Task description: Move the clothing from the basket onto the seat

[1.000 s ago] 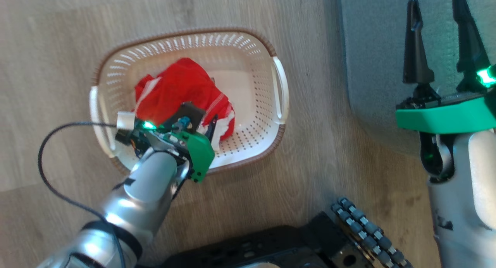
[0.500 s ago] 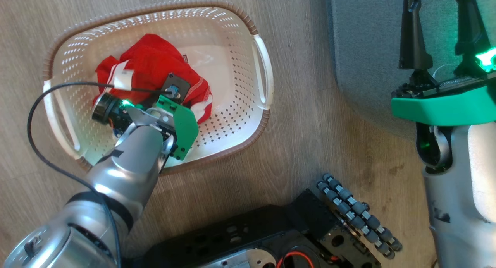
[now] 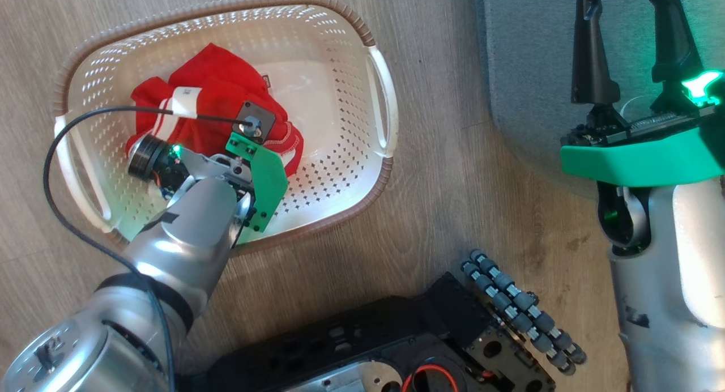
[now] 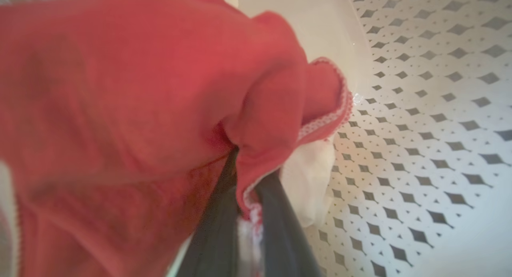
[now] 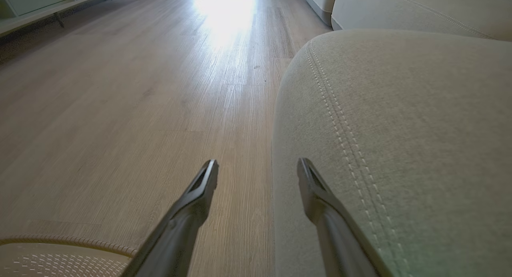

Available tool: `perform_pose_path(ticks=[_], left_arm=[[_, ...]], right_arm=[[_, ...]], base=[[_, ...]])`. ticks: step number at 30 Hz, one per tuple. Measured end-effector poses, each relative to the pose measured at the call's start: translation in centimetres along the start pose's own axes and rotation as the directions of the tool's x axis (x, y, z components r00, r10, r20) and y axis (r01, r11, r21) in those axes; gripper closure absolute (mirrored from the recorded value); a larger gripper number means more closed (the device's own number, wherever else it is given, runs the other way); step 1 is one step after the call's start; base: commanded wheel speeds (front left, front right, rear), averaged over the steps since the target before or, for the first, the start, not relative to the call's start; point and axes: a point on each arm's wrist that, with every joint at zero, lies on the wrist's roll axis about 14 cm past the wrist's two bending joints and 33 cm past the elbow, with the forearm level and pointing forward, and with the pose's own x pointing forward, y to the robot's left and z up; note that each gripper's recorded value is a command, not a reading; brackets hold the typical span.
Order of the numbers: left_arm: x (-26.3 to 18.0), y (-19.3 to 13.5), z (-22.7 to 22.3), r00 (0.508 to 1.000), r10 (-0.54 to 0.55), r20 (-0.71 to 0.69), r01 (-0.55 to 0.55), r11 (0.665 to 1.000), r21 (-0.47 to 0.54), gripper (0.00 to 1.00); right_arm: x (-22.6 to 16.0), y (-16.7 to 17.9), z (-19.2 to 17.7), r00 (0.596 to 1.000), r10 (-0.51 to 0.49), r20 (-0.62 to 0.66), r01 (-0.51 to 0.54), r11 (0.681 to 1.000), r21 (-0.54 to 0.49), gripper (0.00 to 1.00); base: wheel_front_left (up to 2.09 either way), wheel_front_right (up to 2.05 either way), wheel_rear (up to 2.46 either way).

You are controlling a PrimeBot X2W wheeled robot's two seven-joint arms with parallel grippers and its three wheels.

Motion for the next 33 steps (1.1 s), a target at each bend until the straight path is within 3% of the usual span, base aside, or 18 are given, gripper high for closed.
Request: perform_pose_path(ticks=[6,11,24,33], left_arm=[[-0.1,0.1,-0.4,1.0,-0.008,-0.015,0.008,1.0,-0.001,1.0],[-1.0,0.6,1.3,0.999,0.0,0.051,0.0,1.0,-0.017,1.0],[-7.4,-0.2,4.8,0.969,0.031,0.243,-0.017,0.998,-0.059,1.0],[-14.6,-0.7,7.8,0.895,0.12,0.429,-0.066,0.988,-0.14,1.0]], right_arm=[[0.3,0.6,-0.6,1.0,0.015,-0.008,-0.015,1.0,0.004,0.0],[0.7,1.5,-0.4,0.999,0.037,0.002,-0.037,0.999,0.017,0.0],[0.7,2.9,4.9,0.99,0.089,0.107,-0.092,0.996,0.016,0.0],[-2.9,3.5,8.5,0.985,0.101,0.143,-0.106,0.994,0.032,0.0]], base=[[0.0,0.0,0.0],[0.0,0.0,0.0],[0.0,0.0,0.0],[0.0,0.0,0.0]])
